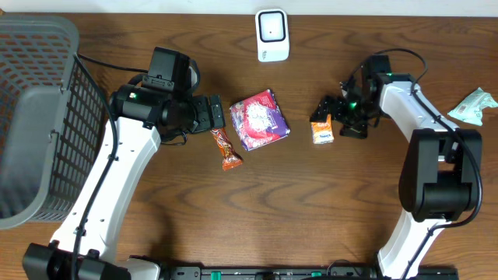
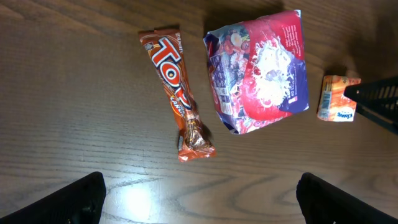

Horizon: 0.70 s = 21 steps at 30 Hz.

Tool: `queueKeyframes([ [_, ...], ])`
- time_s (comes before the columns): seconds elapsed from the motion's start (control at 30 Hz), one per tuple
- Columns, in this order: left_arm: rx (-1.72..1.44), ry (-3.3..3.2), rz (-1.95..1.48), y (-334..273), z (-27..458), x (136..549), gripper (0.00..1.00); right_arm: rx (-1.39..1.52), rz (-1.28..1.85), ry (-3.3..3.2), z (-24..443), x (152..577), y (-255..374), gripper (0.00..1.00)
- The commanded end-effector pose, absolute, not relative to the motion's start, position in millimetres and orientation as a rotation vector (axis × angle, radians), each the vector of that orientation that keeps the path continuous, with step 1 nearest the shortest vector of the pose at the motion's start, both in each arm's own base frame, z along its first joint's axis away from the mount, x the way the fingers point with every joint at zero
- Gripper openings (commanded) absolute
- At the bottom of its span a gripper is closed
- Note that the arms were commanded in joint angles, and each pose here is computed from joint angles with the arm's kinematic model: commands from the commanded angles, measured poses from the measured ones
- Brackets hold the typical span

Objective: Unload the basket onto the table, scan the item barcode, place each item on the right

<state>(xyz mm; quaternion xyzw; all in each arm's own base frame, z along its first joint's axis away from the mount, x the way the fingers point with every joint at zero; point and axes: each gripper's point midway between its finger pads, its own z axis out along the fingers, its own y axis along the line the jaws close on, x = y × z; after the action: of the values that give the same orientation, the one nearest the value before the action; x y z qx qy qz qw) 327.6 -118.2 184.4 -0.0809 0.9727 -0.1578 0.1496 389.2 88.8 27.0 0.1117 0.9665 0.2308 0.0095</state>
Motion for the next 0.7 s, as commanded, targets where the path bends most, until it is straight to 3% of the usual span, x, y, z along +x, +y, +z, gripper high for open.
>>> queueKeyframes([
  [0.0, -0.225, 2.781, -0.439, -114.8, 188.6, 327.9, 0.98, 0.368, 0.696, 3.020, 27.9, 391.1, 92.2, 0.99],
  [0.67, -0.225, 2.781, -0.439, -114.8, 188.6, 327.9, 0.98, 0.170, 0.703, 3.006, 28.8, 391.6, 105.6, 0.97],
])
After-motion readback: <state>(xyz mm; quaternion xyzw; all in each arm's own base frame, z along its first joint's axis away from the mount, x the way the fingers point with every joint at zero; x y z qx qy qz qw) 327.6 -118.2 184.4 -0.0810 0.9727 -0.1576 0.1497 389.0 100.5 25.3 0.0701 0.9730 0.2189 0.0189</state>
